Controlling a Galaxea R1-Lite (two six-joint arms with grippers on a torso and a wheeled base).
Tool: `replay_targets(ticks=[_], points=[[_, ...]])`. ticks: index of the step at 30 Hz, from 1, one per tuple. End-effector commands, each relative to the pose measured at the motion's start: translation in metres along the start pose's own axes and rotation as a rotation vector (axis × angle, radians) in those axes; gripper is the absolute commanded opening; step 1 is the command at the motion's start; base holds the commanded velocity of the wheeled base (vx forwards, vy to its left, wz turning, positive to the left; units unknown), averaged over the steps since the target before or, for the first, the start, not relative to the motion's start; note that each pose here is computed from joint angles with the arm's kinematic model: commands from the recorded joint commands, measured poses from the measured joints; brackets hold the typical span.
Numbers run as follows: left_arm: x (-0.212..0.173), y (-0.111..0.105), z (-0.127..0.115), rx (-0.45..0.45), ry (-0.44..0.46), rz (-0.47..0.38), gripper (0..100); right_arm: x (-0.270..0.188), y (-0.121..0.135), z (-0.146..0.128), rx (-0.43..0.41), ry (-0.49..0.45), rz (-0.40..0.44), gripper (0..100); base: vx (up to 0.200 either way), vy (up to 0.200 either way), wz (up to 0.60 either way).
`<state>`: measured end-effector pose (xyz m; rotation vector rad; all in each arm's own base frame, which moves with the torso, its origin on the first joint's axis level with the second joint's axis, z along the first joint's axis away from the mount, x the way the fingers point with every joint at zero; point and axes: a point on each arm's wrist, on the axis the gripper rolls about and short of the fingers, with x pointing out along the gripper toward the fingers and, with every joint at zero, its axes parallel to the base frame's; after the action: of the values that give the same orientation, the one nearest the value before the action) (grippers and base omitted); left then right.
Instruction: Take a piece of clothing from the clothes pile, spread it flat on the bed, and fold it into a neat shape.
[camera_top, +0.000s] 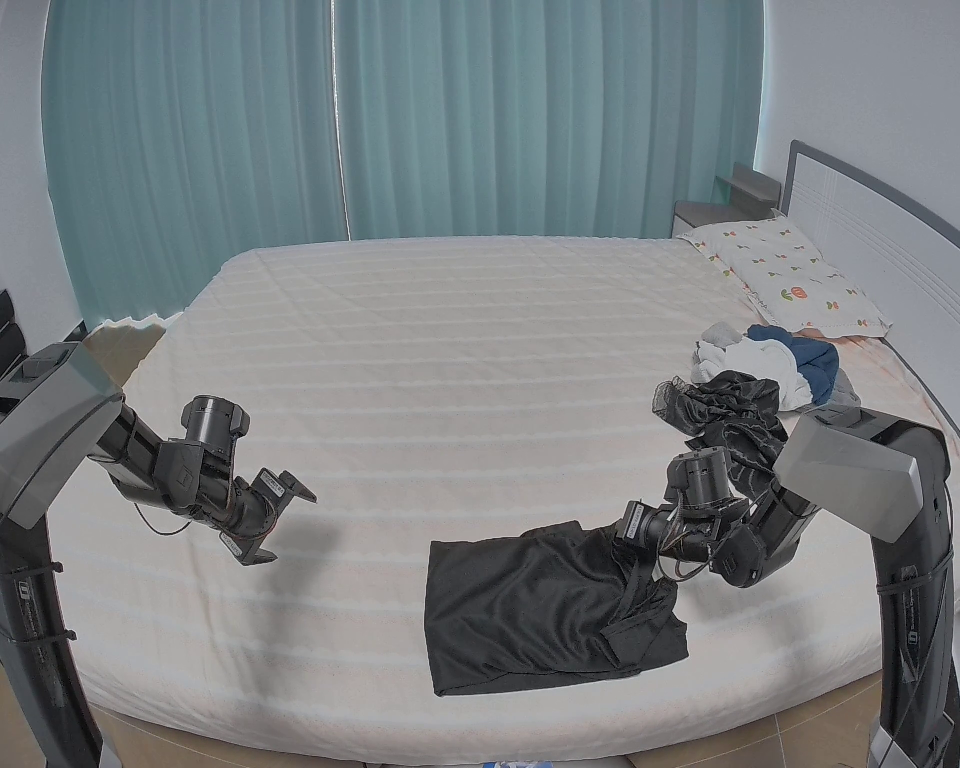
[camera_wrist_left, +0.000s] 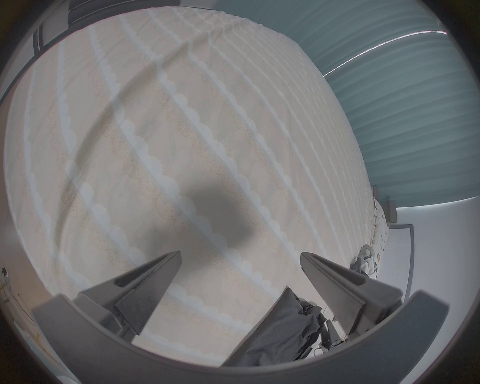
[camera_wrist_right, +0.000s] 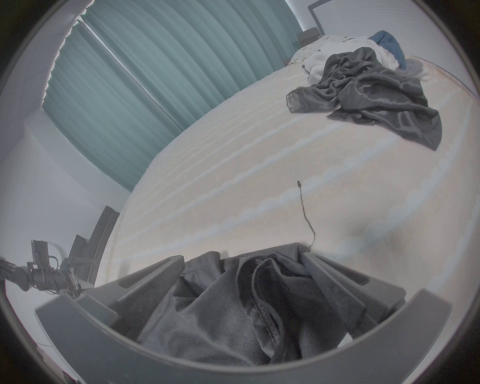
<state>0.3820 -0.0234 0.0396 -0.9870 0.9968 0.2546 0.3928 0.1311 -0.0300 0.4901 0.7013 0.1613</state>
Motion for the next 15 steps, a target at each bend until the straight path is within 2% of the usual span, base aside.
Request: replay_targets(ticks=[1, 9, 13, 14, 15], points=[[0.001, 0.000, 0.000, 0.000, 0.001, 0.001, 100, -0.005, -0.010, 0.009, 0.028, -0.019, -0.018, 0, 0.000, 0.000, 0.00], [0.001, 0.001, 0.000, -0.001, 0.002, 0.002, 100, -0.004, -0.024, 0.011, 0.134, -0.028, -0.041, 0, 0.000, 0.000, 0.00], [0.001, 0.001, 0.000, -0.001, 0.002, 0.002, 100, -0.003, -0.023, 0.012, 0.152, -0.029, -0.029, 0, 0.000, 0.000, 0.00], [0.001, 0.001, 0.000, -0.001, 0.002, 0.002, 100, -0.003, -0.022, 0.012, 0.153, -0.024, -0.020, 100, 0.000, 0.000, 0.00], [0.001, 0.001, 0.000, -0.001, 0.002, 0.002, 100, -0.003, -0.022, 0.012, 0.153, -0.020, -0.014, 100, 0.000, 0.000, 0.00]])
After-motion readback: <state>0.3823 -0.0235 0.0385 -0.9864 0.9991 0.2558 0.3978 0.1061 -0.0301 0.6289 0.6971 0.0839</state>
